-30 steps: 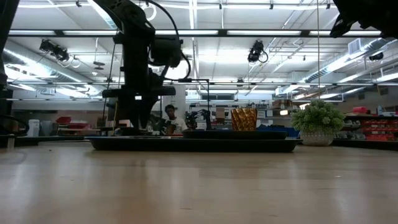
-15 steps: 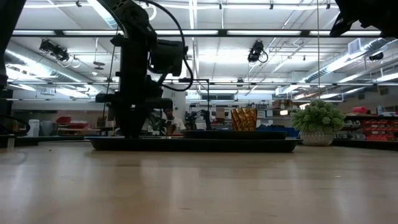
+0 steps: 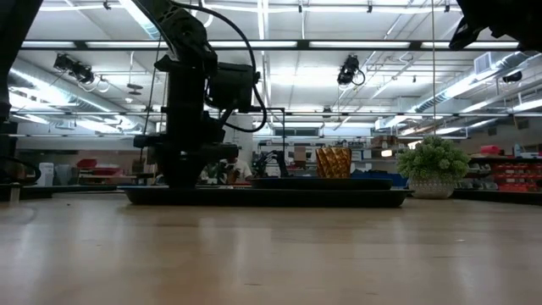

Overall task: Pick and place plate/cup/fork/spoon on tray
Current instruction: Put the yellow spoon on the black serving tray to the left side of the black plate

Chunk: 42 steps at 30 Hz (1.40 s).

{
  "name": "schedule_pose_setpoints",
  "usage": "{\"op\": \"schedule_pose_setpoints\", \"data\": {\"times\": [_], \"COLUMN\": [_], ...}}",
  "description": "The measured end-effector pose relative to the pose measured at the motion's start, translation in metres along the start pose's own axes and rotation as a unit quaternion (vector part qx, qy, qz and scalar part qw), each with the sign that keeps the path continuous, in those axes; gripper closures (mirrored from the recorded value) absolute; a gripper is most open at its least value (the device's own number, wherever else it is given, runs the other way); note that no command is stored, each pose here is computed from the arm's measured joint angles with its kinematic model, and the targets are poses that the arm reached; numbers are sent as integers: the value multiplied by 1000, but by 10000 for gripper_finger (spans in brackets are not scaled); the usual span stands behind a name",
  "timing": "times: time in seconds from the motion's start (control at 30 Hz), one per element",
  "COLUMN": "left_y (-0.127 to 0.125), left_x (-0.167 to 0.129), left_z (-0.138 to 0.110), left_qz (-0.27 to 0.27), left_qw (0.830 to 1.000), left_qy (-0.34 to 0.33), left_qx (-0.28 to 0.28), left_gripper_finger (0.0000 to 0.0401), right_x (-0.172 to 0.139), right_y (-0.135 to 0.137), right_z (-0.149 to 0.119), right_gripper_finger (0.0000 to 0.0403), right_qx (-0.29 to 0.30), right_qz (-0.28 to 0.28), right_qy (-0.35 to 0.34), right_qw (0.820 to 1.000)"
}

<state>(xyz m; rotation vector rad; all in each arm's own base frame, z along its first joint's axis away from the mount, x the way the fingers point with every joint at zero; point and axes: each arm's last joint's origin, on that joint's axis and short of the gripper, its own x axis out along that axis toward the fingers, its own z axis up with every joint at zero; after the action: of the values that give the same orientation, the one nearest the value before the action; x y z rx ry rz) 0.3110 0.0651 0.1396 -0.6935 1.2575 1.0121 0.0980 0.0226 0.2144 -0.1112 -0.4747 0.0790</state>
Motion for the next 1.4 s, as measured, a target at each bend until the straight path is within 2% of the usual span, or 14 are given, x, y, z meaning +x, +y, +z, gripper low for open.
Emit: {"op": "schedule_pose_setpoints", "data": {"times": [0.7, 1.1, 1.4], "left_y": [-2, -3, -6], "left_x": [0, -7, -12], "left_z": [0, 1, 5], "left_qz": [-3, -4, -13], "left_qw": [1000, 1000, 1000], "left_qy": [-4, 21, 17], "left_qx": [7, 20, 12], "left_gripper_finger": [297, 354, 354], "right_x": [0, 0, 0], "right_y": [0, 0, 0], "right_z": [0, 0, 0], "right_gripper_finger": [353, 353, 353], "right_qx": [0, 0, 0], "right_qz": [-1, -1, -1], "right_qy": [0, 0, 0], "right_qw": [1000, 1000, 1000]}}
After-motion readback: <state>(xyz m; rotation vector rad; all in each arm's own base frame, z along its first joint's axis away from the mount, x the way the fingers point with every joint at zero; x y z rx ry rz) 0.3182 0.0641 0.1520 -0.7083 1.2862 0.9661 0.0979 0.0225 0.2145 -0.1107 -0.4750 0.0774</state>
